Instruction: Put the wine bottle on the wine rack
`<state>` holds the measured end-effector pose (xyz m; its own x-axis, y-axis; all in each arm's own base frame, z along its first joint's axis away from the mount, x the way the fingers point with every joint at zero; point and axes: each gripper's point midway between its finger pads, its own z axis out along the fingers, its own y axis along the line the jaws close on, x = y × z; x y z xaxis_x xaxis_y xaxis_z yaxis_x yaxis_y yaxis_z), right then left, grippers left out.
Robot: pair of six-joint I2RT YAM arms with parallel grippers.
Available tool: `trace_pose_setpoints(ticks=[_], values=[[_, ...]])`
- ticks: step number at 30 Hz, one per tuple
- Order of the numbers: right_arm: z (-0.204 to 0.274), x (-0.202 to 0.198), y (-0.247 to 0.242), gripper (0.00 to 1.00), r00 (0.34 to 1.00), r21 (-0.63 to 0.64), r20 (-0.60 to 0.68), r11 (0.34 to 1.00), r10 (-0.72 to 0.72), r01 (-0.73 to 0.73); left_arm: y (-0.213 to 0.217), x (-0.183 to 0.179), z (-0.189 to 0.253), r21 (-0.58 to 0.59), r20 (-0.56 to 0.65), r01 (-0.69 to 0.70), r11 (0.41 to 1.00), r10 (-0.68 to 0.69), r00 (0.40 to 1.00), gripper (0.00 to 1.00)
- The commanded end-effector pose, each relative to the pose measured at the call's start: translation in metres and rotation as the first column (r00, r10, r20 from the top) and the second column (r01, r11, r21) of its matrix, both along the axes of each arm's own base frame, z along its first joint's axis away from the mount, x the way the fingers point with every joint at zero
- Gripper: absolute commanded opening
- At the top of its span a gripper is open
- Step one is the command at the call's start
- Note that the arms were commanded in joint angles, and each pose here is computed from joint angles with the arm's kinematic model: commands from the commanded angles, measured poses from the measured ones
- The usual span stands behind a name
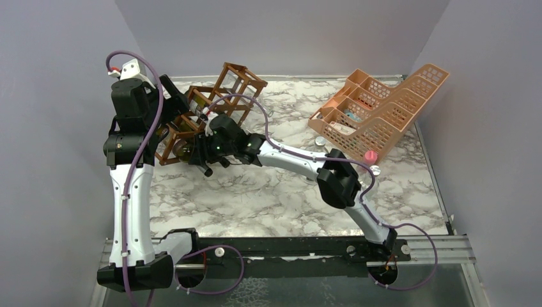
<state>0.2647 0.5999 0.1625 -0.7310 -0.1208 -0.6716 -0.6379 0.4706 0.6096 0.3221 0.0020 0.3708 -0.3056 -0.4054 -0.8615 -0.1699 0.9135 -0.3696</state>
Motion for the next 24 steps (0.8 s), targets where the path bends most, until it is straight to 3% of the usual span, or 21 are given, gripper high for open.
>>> trace_pose_setpoints(ticks=[1, 14, 24], values=[[0.002, 0.019, 0.007, 0.51, 0.997, 0.019, 0.059, 0.999, -0.05, 0.049, -0.003, -0.005, 0.018, 0.016, 0.05, 0.018, 1.0, -0.019, 0.999, 0.84], [0.062, 0.009, -0.013, 0.73, 0.984, 0.077, 0.175, 0.997, -0.019, 0.006, -0.015, -0.01, 0.031, 0.042, 0.082, 0.086, 0.995, -0.089, 0.993, 0.86], [0.118, 0.003, -0.079, 0.76, 0.943, 0.118, 0.31, 0.989, -0.119, 0.086, -0.047, -0.025, 0.052, 0.097, 0.143, 0.252, 0.963, -0.264, 0.954, 0.88]])
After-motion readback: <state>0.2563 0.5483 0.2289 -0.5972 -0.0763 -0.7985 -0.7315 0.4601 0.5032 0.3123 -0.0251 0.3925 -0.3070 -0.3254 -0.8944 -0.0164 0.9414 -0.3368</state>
